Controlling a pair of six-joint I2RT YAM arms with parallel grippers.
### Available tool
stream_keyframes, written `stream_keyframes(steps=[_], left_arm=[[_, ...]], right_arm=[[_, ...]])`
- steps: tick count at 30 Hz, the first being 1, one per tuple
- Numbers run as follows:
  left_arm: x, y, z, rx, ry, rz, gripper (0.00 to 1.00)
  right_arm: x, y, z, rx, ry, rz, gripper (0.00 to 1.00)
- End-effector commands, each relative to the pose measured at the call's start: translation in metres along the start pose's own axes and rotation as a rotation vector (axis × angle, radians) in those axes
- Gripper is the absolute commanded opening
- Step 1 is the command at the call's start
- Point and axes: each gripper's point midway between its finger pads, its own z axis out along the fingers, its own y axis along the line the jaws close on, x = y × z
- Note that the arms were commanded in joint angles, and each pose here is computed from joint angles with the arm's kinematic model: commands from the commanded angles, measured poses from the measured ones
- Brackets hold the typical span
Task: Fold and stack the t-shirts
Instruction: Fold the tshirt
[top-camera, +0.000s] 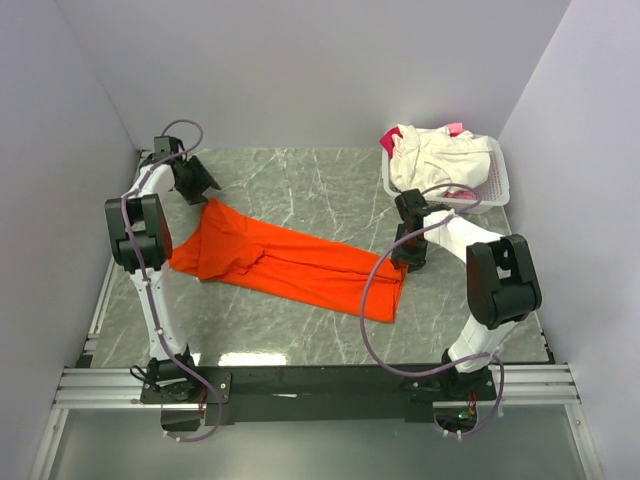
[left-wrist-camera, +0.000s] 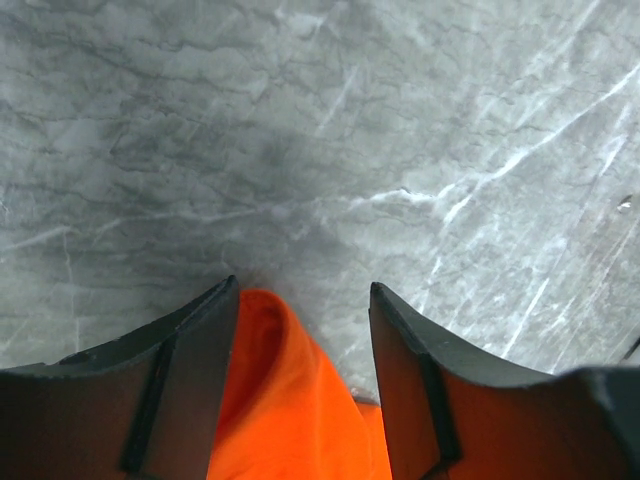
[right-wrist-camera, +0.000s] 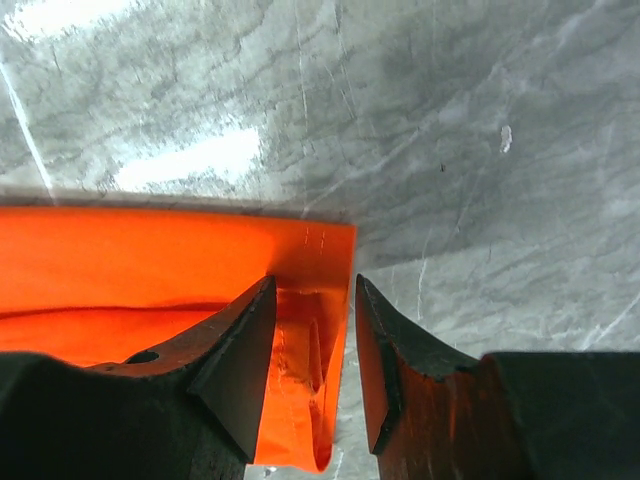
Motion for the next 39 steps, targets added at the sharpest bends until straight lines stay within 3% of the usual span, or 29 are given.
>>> stream_keyframes(steps=[1,9,24,26,31,39], left_arm=[[-0.007,-0.003,0.002,0.001,-0.010,0.022,0.60],[0.002,0.008,0.008,-0.030,0.020,0.035,0.52],[0.020,0.012,0.000,0.055,0.069,-0.042,0.10],[0.018,0.010,-0.004,0.073,0.060,-0.050,0.01],[0.011,0.027,-0.015,0.042,0.027,-0.069,0.00],[0.010,0.044,-0.028,-0.005,-0.018,-0.066,0.00]], right_arm=[[-0.009,-0.001,0.007,0.007,-0.030,0.020,0.45],[-0.006,-0.005,0.024,0.024,-0.013,0.018,0.38],[-0.004,-0.009,0.024,0.043,0.008,0.023,0.17],[-0.005,-0.010,0.024,0.049,0.008,0.024,0.15],[-0.004,-0.014,0.025,0.069,0.015,0.032,0.04],[0.000,-0.020,0.025,0.089,0.023,0.039,0.00]])
